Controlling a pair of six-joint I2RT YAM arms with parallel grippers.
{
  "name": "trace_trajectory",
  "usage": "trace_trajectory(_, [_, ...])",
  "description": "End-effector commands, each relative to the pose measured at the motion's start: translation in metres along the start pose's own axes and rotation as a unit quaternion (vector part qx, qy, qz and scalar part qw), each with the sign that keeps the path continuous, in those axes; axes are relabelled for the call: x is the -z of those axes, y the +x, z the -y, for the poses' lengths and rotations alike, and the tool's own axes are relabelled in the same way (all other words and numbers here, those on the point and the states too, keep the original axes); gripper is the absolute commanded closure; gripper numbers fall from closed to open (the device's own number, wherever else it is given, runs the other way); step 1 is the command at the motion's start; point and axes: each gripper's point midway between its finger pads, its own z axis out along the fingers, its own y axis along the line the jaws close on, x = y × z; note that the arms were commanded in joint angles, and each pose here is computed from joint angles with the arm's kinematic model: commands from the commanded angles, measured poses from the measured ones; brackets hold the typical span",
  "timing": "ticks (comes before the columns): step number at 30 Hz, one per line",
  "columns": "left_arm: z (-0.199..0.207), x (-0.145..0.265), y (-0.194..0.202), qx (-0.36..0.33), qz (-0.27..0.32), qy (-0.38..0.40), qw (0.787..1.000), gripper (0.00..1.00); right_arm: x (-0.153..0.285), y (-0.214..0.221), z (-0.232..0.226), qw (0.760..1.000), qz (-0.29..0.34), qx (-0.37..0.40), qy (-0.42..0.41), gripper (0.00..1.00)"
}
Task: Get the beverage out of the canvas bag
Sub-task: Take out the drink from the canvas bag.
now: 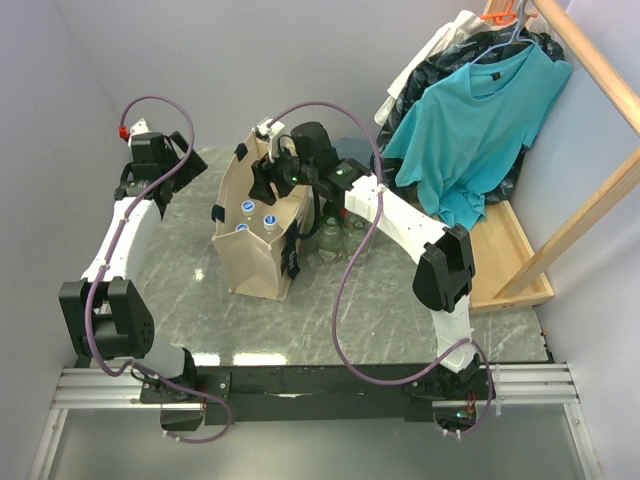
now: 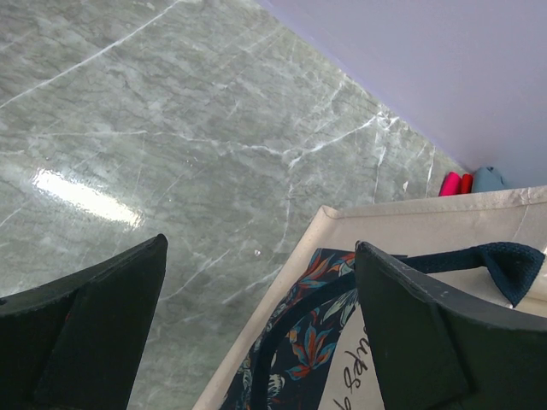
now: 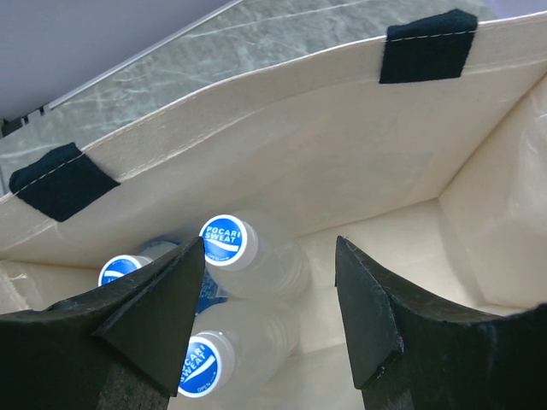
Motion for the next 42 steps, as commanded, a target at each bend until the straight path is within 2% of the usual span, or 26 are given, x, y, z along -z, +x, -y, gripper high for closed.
trace_trajectory(1, [0.009,0.006,-0.008,0.005,0.015,0.023,1.000,0.04,0.003,-0.011,-0.013,1.000,0.012,0.010,-0.021,0.31])
trace_trajectory(10, [0.008,0.007,-0.007,0.004,0.015,0.022,1.000,0.04,0.001,-0.009,-0.021,0.999,0.005,0.011,-0.032,0.30])
trace_trajectory(18, [0.010,0.008,-0.006,0.001,0.013,0.028,1.000,0.04,-0.006,-0.001,-0.030,0.998,-0.028,0.017,-0.045,0.30])
trace_trajectory(22, [0.010,0.008,-0.006,0.000,0.013,0.029,1.000,0.04,-0.006,-0.003,-0.032,0.999,-0.017,0.013,-0.047,0.28])
trace_trajectory(32, [0.003,0.009,-0.012,-0.011,0.021,0.009,1.000,0.04,-0.021,0.013,-0.029,0.997,-0.052,0.002,-0.055,0.24])
trace_trajectory(42, [0.001,0.010,-0.011,-0.010,0.018,0.011,1.000,0.04,-0.029,0.018,-0.031,0.997,-0.048,-0.007,-0.063,0.21])
